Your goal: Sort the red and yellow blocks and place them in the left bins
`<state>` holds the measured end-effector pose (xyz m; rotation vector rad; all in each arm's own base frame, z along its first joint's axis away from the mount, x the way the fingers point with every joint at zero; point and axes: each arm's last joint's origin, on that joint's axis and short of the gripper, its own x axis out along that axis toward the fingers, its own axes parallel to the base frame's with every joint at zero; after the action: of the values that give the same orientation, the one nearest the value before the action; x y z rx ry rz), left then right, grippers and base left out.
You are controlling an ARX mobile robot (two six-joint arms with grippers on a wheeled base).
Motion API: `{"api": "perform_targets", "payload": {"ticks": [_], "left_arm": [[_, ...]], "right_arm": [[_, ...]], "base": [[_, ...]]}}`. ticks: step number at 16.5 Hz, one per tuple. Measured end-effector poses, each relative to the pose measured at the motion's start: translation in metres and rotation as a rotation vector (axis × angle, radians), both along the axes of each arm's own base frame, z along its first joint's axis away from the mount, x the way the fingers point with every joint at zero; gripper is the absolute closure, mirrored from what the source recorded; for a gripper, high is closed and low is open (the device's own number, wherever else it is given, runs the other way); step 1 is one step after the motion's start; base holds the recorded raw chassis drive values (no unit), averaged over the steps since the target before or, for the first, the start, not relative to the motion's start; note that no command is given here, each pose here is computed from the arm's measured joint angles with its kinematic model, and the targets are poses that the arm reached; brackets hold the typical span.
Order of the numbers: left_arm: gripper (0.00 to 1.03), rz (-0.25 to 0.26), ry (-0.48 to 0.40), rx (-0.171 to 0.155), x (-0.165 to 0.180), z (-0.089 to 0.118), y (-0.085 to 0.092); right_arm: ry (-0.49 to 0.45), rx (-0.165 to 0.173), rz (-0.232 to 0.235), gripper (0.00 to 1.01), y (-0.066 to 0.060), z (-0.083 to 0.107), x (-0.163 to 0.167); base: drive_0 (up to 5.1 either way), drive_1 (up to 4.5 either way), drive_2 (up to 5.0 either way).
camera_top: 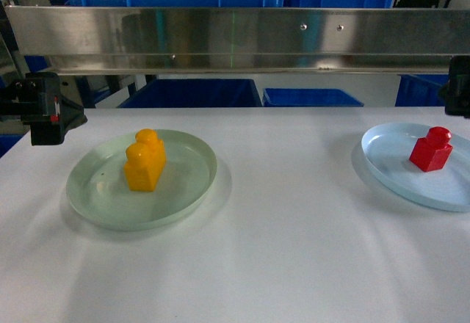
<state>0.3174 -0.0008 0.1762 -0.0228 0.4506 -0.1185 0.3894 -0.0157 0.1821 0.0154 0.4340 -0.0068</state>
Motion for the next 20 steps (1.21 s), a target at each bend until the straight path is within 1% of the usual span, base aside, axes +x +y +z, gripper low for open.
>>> {"api": "perform_targets", "payload": {"ticks": [1, 2, 3, 4, 5, 6, 7, 9, 10, 11, 13, 14, 16, 19, 20], "left_arm": [[0.05, -0.004, 0.000, -0.001, 0.000, 0.000, -0.001], [0.05, -0.004, 0.000, 0.000, 0.000, 0.000, -0.001], [0.05, -0.004, 0.000, 0.000, 0.000, 0.000, -0.001], [0.05, -0.002, 0.000, 0.000, 0.000, 0.000, -0.001], [0.05, -0.002, 0.000, 0.000, 0.000, 0.000, 0.000], [0.05, -0.002, 0.000, 0.000, 0.000, 0.000, 0.000], [0.05, -0.002, 0.000, 0.000, 0.000, 0.000, 0.000], [0.05, -0.002, 0.000, 0.000, 0.000, 0.000, 0.000], [0.05, -0.002, 0.000, 0.000, 0.000, 0.000, 0.000], [0.05, -0.002, 0.000, 0.000, 0.000, 0.000, 0.000], [0.05, -0.002, 0.000, 0.000, 0.000, 0.000, 0.000], [0.05, -0.002, 0.000, 0.000, 0.000, 0.000, 0.000], [0.05, -0.002, 0.000, 0.000, 0.000, 0.000, 0.000], [0.05, -0.001, 0.000, 0.000, 0.000, 0.000, 0.000], [0.05, -0.002, 0.000, 0.000, 0.000, 0.000, 0.000]], "right_arm": [[0.008, 0.011, 0.022, 0.03, -0.002, 0.004, 0.007], [0.027, 0.021, 0.064, 0.03, -0.001, 0.004, 0.011], [0.061, 0.041, 0.108, 0.03, 0.002, 0.000, 0.011], [0.086, 0.048, 0.149, 0.03, 0.005, -0.005, 0.011], [0.110, 0.033, 0.161, 0.03, 0.006, -0.012, 0.012], [0.139, 0.027, 0.176, 0.03, 0.007, -0.018, 0.013], [0.147, 0.025, 0.179, 0.03, 0.008, -0.021, 0.014], [0.159, 0.010, 0.187, 0.03, 0.008, -0.029, 0.018], [0.156, -0.003, 0.186, 0.03, 0.008, -0.031, 0.019], [0.160, -0.005, 0.184, 0.03, 0.007, -0.032, 0.019], [0.204, 0.022, 0.175, 0.03, 0.007, -0.059, 0.025], [0.199, 0.030, 0.175, 0.07, 0.007, -0.059, 0.025], [0.180, 0.022, 0.168, 0.27, 0.007, -0.060, 0.025], [0.205, 0.023, 0.157, 0.57, 0.004, -0.068, 0.021], [0.211, 0.024, 0.157, 0.62, 0.004, -0.070, 0.021]], "base": [[0.0, 0.00, 0.0], [0.0, 0.00, 0.0], [0.0, 0.00, 0.0], [0.0, 0.00, 0.0], [0.0, 0.00, 0.0], [0.0, 0.00, 0.0], [0.0, 0.00, 0.0], [0.0, 0.00, 0.0], [0.0, 0.00, 0.0], [0.0, 0.00, 0.0], [0.0, 0.00, 0.0], [0.0, 0.00, 0.0], [0.0, 0.00, 0.0], [0.0, 0.00, 0.0], [0.0, 0.00, 0.0]]}}
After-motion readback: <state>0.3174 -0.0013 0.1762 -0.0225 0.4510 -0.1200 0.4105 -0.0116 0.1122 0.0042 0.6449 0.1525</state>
